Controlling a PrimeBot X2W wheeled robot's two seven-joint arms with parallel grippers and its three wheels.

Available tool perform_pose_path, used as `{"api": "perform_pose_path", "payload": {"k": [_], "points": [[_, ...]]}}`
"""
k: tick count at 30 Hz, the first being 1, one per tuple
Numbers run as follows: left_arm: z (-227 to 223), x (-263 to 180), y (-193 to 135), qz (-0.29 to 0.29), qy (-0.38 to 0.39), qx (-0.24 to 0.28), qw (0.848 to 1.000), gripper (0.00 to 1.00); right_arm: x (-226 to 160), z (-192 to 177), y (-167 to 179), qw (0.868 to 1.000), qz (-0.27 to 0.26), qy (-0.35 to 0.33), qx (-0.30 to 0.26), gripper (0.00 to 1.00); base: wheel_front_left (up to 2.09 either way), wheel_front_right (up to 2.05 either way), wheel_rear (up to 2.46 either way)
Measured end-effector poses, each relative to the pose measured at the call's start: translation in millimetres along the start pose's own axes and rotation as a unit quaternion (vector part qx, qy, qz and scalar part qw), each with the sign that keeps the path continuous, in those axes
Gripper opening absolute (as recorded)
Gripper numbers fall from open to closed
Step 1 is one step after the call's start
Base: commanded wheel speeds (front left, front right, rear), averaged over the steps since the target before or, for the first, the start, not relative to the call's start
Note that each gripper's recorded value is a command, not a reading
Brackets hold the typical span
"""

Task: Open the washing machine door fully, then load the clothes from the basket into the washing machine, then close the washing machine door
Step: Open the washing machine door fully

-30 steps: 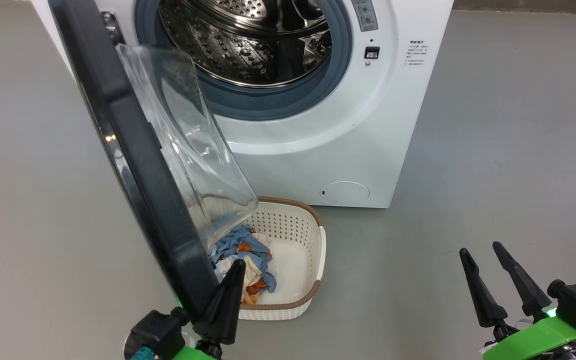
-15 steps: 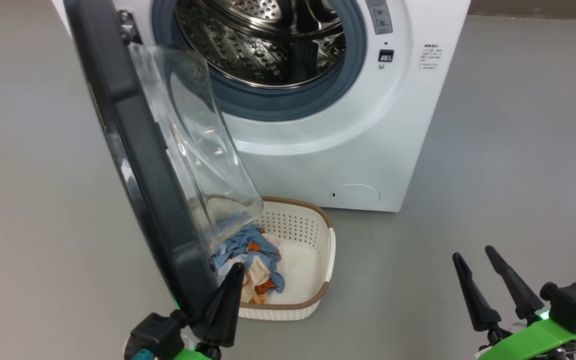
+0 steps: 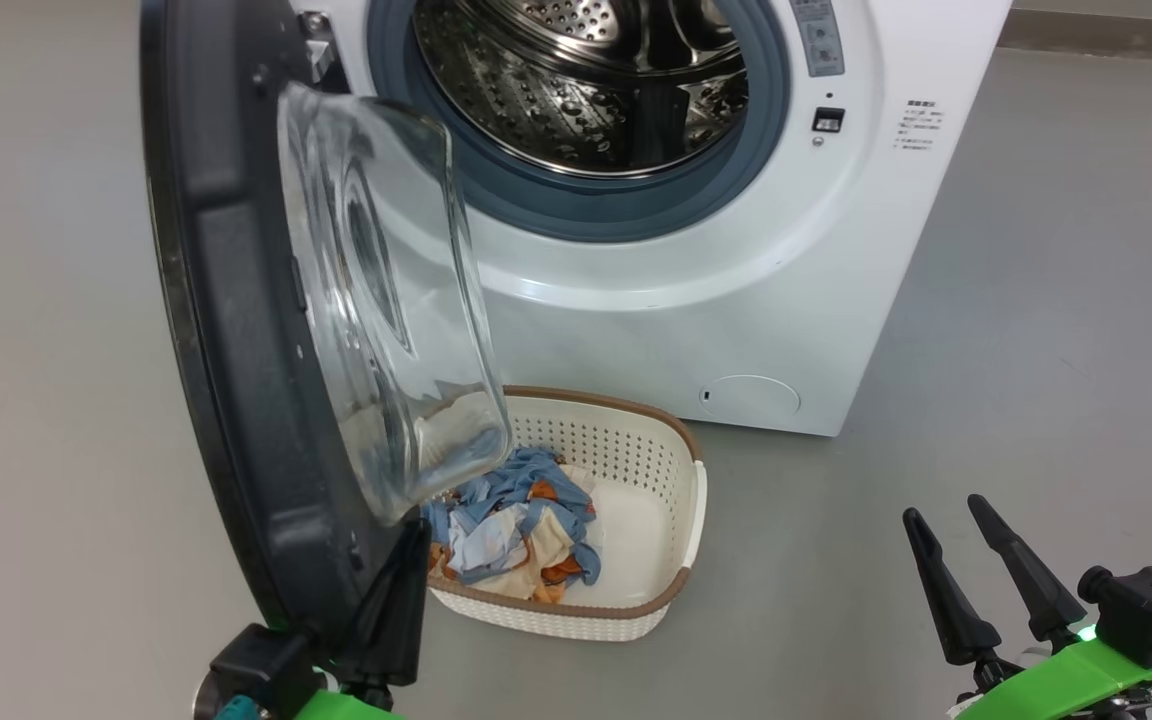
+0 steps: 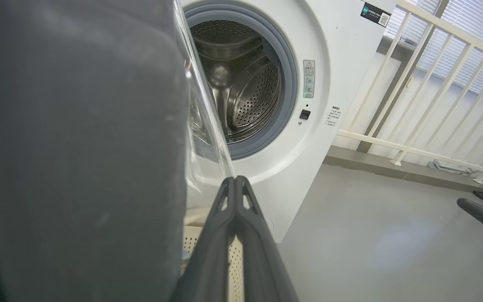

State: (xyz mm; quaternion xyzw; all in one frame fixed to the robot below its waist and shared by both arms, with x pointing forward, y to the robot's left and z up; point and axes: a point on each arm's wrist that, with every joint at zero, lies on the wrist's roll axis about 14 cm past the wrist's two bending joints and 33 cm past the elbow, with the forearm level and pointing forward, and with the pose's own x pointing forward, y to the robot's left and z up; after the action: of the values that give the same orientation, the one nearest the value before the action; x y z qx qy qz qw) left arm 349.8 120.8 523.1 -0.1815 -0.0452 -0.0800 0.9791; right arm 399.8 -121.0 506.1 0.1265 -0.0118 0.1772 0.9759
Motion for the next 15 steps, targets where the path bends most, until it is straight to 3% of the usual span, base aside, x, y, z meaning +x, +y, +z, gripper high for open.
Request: {"api": "perform_pose_path", "payload": {"k": [15], "points": [[21, -14, 52, 0.081, -0.022, 0.021, 0.996, 0.00, 16, -12, 17, 0.999, 0.028, 0.014, 0.008, 1.00, 0.00, 0.00, 0.00]]}}
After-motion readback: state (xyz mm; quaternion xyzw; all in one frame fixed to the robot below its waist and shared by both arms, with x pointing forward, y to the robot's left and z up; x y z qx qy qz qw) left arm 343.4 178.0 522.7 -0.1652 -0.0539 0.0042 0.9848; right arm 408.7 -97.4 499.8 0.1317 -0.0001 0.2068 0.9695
